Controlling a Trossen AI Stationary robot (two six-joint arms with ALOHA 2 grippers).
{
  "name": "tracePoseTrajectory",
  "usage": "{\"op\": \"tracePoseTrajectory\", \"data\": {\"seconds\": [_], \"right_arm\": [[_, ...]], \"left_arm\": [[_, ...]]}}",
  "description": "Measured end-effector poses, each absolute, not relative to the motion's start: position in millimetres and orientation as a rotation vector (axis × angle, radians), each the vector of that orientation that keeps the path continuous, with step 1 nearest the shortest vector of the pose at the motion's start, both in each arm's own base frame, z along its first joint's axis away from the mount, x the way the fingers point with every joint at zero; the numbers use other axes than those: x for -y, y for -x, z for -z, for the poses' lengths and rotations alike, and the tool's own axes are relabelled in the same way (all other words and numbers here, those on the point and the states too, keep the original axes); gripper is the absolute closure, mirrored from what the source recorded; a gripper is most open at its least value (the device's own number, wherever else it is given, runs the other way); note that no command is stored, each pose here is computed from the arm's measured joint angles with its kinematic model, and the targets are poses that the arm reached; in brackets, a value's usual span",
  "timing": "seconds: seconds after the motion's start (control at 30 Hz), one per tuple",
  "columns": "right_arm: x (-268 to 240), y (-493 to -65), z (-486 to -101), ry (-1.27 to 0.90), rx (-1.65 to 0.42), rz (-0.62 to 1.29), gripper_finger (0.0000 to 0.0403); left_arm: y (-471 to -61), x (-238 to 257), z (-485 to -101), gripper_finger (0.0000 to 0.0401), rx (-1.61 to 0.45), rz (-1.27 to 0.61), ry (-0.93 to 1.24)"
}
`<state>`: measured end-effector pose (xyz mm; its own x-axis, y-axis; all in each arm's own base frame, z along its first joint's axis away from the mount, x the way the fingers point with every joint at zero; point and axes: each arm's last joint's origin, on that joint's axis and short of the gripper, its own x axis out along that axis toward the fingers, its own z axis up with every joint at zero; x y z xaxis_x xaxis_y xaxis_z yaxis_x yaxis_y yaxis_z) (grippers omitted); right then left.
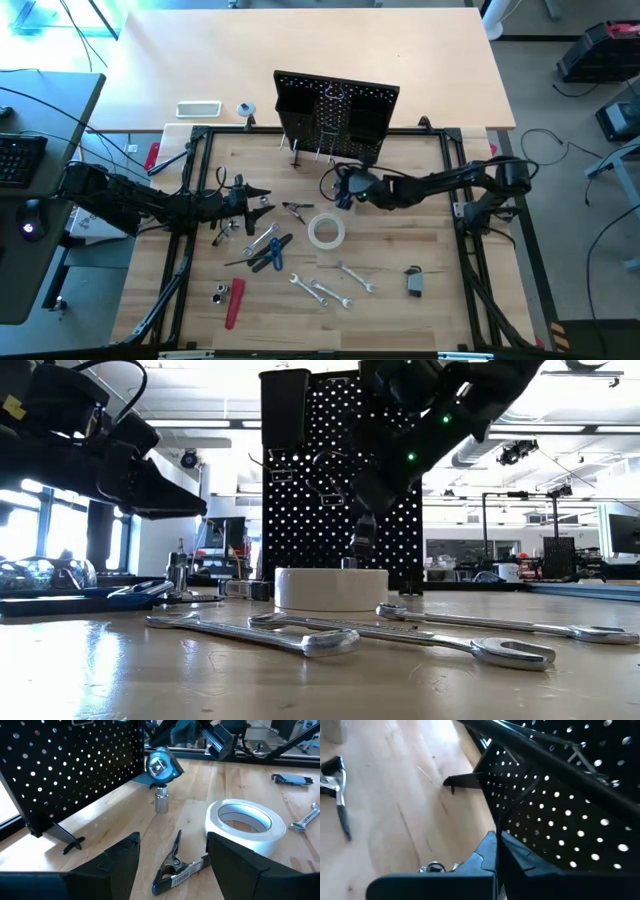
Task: Hang tools onto peg board
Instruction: Hang the gray measuring tape on the peg board
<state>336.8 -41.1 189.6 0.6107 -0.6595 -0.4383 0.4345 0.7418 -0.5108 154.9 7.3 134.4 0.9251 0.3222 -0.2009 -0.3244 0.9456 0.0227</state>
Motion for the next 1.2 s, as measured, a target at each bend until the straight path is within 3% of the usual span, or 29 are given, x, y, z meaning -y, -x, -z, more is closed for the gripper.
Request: {"op": "tracePoseTrajectory", "data": {"seconds": [0.2,1.2], "right_arm": [[32.9,-338.4,-192.6,0.468,-0.643,0.707,0.0403],[26.4,-343.6,-186.0,0.556,-0.661,0.652,0.0403]], "left_arm": [[-154.8,-7.4,-134.3,0.0181,-0.205,-0.333,0.011],[-154.8,-7.3,-134.3,0.0181,-0.206,-0.332,0.01]]}}
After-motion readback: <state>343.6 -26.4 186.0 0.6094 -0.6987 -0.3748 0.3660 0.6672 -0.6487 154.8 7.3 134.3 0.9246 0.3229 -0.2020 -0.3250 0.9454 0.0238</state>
